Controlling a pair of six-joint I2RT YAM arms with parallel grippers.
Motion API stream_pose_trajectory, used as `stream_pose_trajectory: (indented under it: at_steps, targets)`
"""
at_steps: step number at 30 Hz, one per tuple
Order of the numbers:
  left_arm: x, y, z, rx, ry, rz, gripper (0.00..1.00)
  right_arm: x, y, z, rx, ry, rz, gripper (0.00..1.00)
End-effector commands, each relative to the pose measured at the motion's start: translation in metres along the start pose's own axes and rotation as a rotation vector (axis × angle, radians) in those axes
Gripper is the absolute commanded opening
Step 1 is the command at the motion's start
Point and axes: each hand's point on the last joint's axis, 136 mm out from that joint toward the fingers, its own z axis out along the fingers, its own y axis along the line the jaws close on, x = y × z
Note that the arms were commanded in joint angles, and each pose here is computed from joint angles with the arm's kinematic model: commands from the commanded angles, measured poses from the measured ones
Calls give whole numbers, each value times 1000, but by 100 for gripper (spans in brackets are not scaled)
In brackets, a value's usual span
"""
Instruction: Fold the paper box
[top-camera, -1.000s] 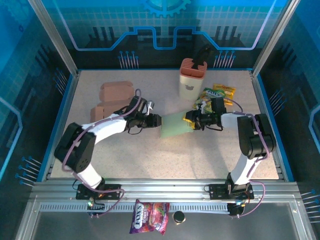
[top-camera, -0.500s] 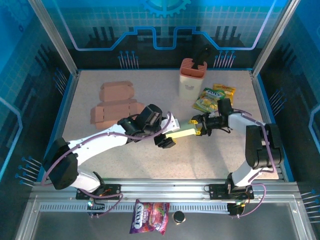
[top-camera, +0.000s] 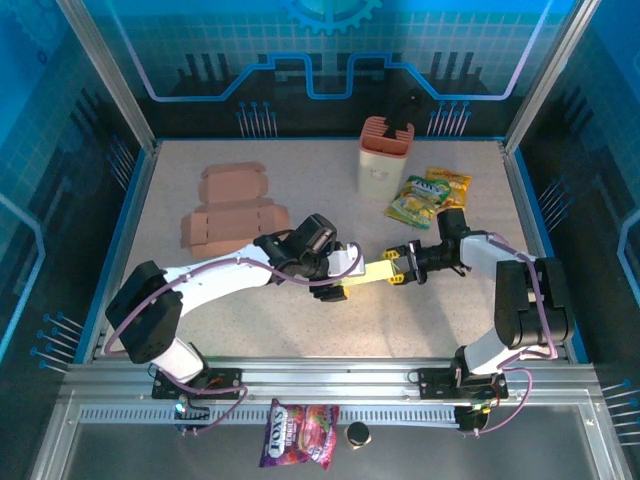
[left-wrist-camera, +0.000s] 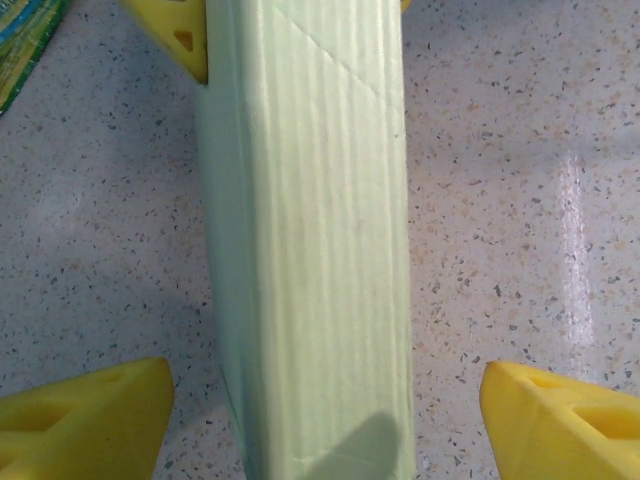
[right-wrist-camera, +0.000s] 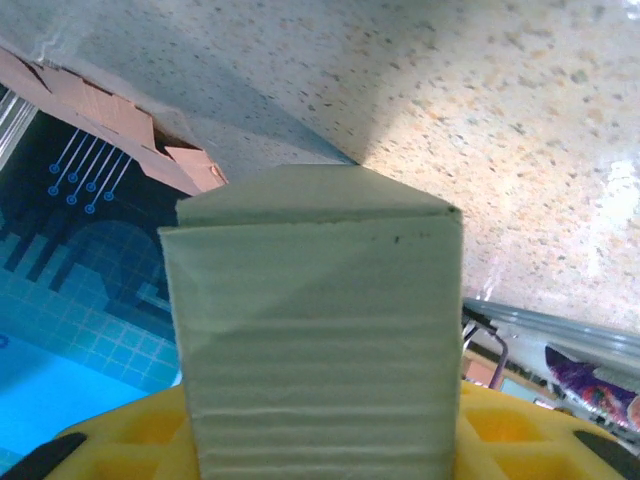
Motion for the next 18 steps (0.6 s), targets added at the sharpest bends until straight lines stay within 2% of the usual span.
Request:
stream_pose_trajectory:
  at_steps: [1, 6, 12, 18]
  targets:
    - [-8, 3, 4, -6, 5, 58, 80, 6, -13, 1, 13, 25, 131, 34]
    - [0, 16, 19, -61, 53, 55, 80, -3, -16, 4, 1, -8, 185, 41]
    - [-7, 31, 27, -107, 61, 1, 77, -16, -17, 8, -23, -36, 229, 50]
    - [-13, 31, 33, -86, 46, -35, 71, -30, -6, -3, -46, -105, 214, 67]
